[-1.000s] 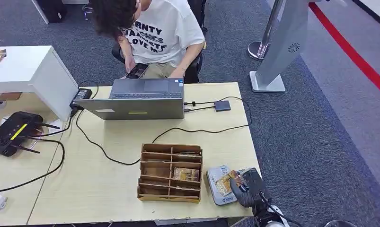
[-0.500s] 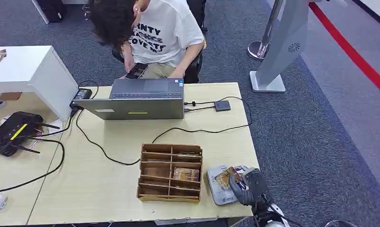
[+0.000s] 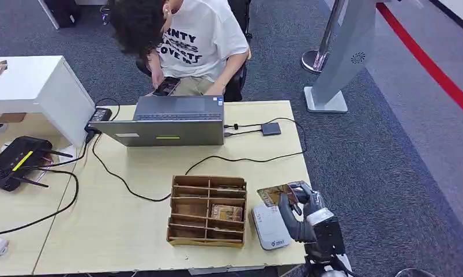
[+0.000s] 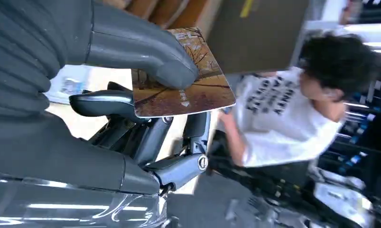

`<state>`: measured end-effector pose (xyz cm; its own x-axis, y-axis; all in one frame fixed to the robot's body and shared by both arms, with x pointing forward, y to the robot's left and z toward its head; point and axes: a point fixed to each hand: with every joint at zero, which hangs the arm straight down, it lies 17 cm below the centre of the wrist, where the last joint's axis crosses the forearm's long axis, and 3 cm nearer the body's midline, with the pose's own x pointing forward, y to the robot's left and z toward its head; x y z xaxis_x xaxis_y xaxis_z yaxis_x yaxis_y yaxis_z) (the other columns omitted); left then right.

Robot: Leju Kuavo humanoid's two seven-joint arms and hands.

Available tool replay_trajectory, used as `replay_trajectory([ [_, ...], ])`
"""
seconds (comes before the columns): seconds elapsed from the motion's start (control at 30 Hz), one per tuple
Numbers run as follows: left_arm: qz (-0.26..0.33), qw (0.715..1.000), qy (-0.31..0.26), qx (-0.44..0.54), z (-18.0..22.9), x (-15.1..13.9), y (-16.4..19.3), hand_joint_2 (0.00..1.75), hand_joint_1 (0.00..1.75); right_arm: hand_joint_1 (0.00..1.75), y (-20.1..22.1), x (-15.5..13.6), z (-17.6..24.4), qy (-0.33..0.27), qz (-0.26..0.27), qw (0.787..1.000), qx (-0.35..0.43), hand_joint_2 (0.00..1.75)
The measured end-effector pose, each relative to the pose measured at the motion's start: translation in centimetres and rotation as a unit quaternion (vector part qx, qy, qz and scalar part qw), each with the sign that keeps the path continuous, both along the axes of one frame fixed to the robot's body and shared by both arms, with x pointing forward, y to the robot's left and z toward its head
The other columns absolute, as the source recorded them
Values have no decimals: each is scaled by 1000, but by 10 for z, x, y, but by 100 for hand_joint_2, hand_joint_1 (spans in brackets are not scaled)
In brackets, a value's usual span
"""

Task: Pass the card to the sensor for recognition and then transmit it.

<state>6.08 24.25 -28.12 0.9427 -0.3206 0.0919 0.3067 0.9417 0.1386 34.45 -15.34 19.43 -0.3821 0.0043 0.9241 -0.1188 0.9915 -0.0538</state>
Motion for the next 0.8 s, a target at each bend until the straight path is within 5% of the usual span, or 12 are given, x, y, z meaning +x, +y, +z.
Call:
replay_trajectory([
  [0.2,-1,1000,-1,-1,0,0,-2,0,0,175,0,-7,39,-54,-15,998,14,175],
  [0.8,0,1000,-1,-2,0,0,-2,0,0,175,1,-9,50,-66,-17,997,23,175],
])
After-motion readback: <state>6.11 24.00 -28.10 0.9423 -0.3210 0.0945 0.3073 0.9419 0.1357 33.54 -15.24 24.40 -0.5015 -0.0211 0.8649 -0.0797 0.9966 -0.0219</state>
